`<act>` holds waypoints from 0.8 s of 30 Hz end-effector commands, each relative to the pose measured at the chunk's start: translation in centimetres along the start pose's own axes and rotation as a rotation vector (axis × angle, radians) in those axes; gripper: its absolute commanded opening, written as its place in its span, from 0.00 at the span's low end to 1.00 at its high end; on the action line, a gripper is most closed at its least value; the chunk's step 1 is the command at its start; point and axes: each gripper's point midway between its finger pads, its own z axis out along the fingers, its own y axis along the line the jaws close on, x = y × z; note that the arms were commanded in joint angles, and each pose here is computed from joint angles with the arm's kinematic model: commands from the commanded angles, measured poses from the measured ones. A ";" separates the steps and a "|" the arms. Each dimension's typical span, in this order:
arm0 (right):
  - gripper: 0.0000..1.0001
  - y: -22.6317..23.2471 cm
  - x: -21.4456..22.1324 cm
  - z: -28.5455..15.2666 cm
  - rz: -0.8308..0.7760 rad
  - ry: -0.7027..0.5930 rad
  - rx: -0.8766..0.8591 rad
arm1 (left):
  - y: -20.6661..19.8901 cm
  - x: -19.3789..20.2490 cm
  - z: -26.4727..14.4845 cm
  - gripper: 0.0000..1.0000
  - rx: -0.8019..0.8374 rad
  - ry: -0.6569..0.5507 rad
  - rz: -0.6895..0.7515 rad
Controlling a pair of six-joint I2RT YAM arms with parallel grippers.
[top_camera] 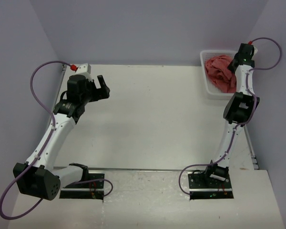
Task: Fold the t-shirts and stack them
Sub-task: Grab crumpled tshirt from bin with the right arm
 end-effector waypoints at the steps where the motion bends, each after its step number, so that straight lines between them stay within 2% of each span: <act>1: 0.00 -0.8 -1.9 0.0 0.011 -0.049 0.019 | -0.5 -0.5 -0.4 1.00 0.034 -0.027 0.021; 5: 0.00 -0.5 -3.1 -0.6 0.022 -0.070 -0.007 | -0.3 -0.1 -0.3 1.00 0.031 -0.023 0.021; 11: 0.00 2.6 -8.7 -5.1 0.051 -0.200 -0.148 | 0.3 0.5 0.2 1.00 0.008 -0.027 0.024; 12: 0.00 2.7 -7.2 -4.8 0.049 -0.162 -0.160 | 0.3 0.7 0.4 1.00 0.009 -0.021 0.023; 15: 0.00 4.0 -6.8 -5.8 0.019 -0.180 -0.188 | 0.1 1.3 0.8 1.00 0.022 0.002 0.015; 18: 0.00 5.5 -5.7 -6.3 0.061 -0.145 -0.247 | 0.2 1.7 1.0 1.00 0.021 0.013 0.010; 24: 0.00 10.7 -2.9 -7.2 -0.024 -0.144 -0.261 | 0.1 1.8 0.9 1.00 0.023 0.007 -0.014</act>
